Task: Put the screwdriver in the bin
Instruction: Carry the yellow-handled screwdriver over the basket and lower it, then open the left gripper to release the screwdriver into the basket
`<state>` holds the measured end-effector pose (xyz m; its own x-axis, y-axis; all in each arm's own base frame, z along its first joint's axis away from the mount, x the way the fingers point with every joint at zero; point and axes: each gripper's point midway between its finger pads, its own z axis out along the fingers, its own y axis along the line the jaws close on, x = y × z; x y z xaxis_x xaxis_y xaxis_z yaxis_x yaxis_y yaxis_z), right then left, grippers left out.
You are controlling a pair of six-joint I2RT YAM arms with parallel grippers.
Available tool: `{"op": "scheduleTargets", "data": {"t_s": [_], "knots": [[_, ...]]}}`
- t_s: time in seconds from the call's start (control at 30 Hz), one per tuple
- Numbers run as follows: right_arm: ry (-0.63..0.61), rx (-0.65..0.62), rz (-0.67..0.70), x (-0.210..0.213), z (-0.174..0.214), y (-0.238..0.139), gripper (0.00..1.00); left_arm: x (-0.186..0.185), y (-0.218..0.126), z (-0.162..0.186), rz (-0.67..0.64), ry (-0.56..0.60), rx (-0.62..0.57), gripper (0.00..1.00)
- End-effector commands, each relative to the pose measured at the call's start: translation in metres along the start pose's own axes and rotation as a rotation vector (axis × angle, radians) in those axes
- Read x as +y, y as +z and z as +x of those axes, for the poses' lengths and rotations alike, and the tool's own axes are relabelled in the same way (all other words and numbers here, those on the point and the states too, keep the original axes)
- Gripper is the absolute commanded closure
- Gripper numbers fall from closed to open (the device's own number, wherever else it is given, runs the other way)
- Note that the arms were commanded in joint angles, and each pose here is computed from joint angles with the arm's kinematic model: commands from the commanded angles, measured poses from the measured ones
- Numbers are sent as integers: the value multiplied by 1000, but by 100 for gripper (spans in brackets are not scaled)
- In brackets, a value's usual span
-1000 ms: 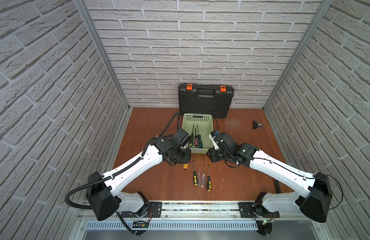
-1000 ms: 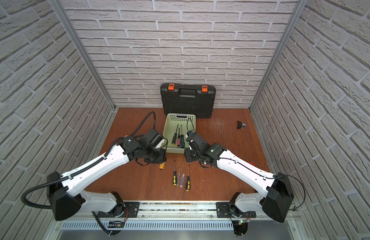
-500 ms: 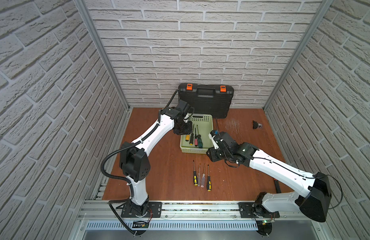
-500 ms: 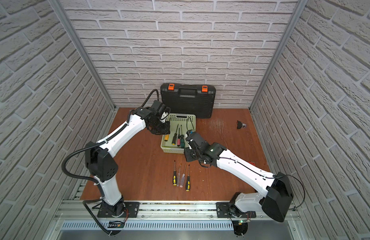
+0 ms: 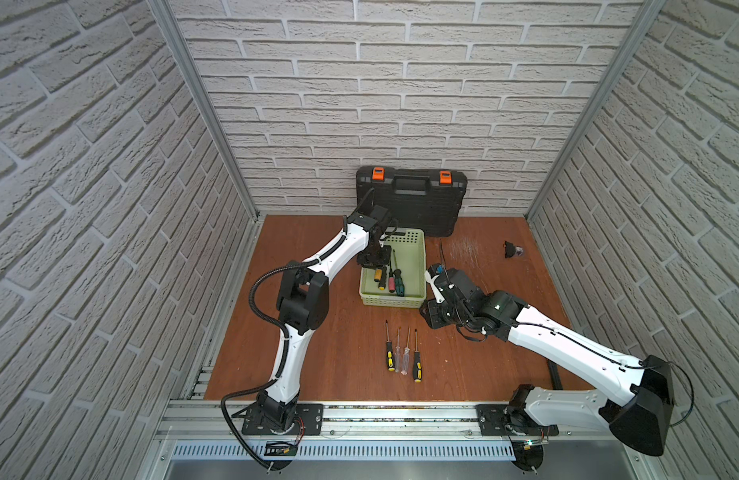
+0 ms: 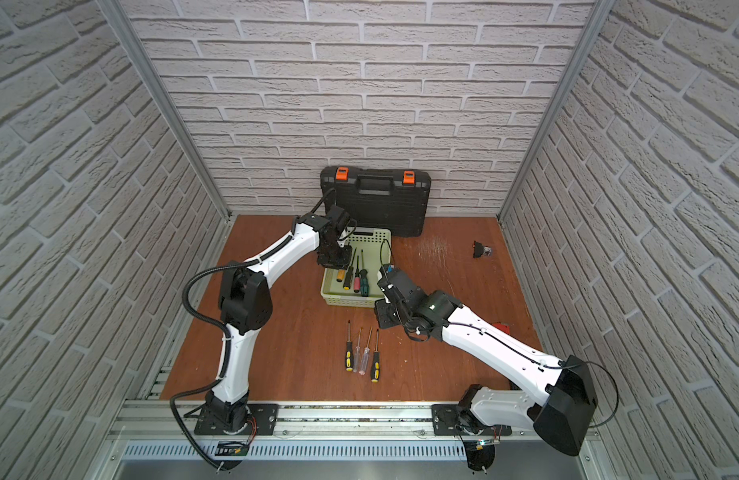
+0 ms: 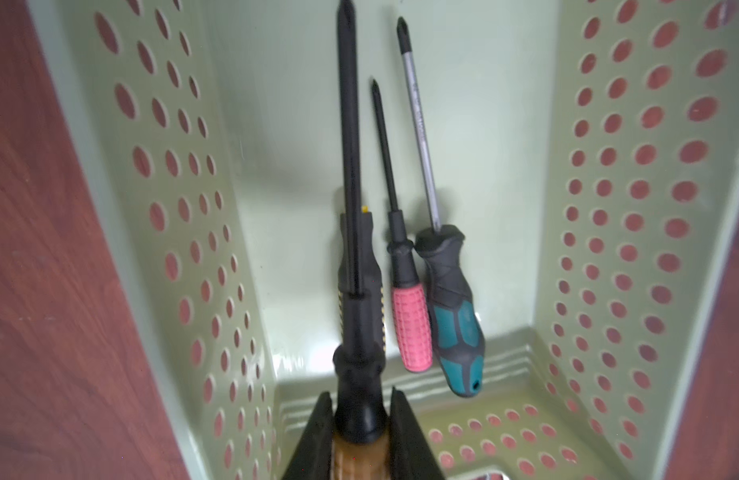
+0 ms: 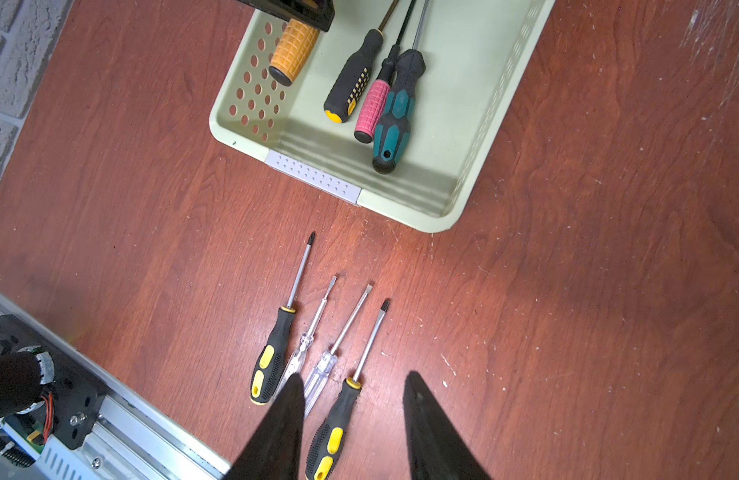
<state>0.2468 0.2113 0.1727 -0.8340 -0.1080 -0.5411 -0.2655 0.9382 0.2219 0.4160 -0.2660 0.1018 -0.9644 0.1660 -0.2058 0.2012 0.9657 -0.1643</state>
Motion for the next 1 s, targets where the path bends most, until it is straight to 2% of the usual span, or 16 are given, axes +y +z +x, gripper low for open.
{"op": "scheduleTargets", "data": {"t_s": [0.0, 0.17, 0.47, 0.57, 0.67, 0.73, 0.97], "knots": [[13, -13, -5, 1, 1, -1, 59, 8, 8, 4, -71, 48, 41, 89], [29, -5, -24, 4, 3, 9, 59, 20, 30, 10, -138, 60, 85, 89], [33, 31, -52, 12, 9, 19, 59, 17, 55, 16, -127, 50, 118, 87], [37, 31, -47, 10, 11, 17, 59, 16, 54, 14, -123, 40, 107, 79], [37, 31, -42, 9, 12, 16, 59, 11, 50, 12, -99, 30, 85, 62], [41, 31, -45, 10, 11, 16, 59, 8, 46, 9, -94, 28, 64, 56], [39, 28, -35, 11, 11, 12, 59, 2, 10, 4, -94, 41, -24, 53]]}}
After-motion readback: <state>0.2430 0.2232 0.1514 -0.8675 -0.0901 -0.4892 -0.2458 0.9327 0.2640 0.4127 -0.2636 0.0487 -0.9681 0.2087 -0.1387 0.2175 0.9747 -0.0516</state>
